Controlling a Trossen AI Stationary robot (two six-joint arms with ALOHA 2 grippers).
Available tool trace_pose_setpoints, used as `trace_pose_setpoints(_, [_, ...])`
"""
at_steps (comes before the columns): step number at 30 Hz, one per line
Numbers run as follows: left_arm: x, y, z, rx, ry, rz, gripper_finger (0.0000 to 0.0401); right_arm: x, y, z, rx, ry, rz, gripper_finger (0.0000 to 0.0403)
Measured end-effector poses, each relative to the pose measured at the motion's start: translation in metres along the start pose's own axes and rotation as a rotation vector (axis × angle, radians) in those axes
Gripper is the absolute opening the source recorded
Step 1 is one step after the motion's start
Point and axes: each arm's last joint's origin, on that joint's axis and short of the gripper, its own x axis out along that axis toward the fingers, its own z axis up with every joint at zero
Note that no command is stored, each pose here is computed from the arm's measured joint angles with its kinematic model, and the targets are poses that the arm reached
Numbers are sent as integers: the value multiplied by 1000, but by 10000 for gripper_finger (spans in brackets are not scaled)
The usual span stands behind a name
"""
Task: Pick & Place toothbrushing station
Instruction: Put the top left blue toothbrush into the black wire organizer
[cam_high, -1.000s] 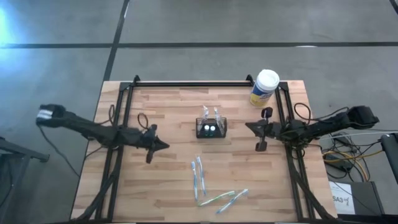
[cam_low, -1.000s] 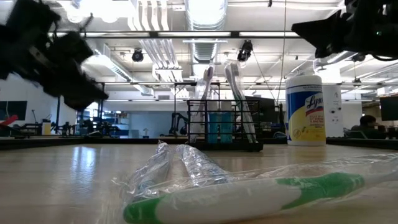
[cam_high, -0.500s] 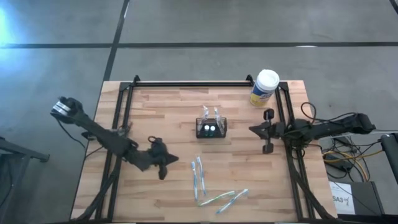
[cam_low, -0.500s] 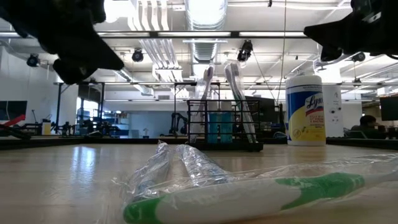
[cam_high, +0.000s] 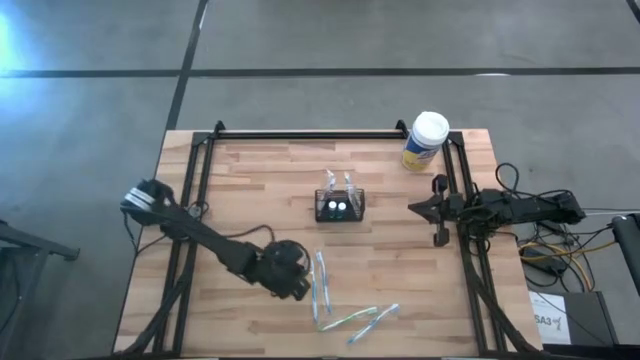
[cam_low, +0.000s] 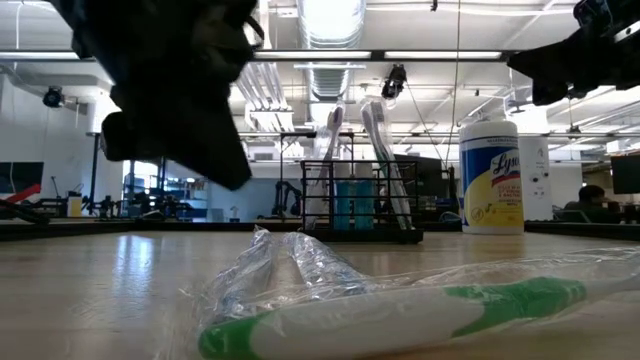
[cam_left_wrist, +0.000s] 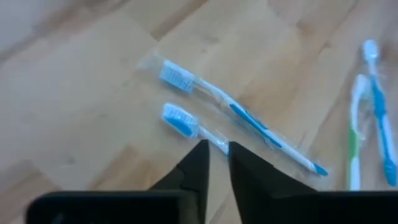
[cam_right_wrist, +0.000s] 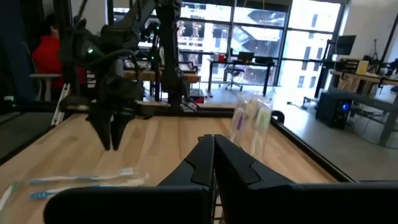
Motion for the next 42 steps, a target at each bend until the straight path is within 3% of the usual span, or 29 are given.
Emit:
trace_pose_setpoints(5, [24, -14, 0, -49, 144, 49, 135, 0, 0, -2, -5, 22, 1, 8])
trace_pose_setpoints(11, [43, -24, 17, -72, 201, 125, 211, 1, 0, -3, -8, 34, 2, 8])
trace_pose_setpoints(17, [57, -26, 27, -63, 255, 225, 233, 2, 1, -4, -5, 41, 2, 8])
trace_pose_setpoints(28, [65, -16, 26, 27, 352, 307, 192, 2, 0, -4, -2, 42, 1, 8])
trace_pose_setpoints(32, [64, -14, 26, 88, 366, 309, 145, 2, 0, -4, -1, 41, 0, 8])
trace_pose_setpoints(39, [60, -13, 29, 229, 393, 290, 21, 2, 0, -4, -1, 43, 0, 8])
trace_pose_setpoints(42, [49, -9, 37, 268, 412, 290, 13, 2, 1, -4, -2, 43, 0, 8])
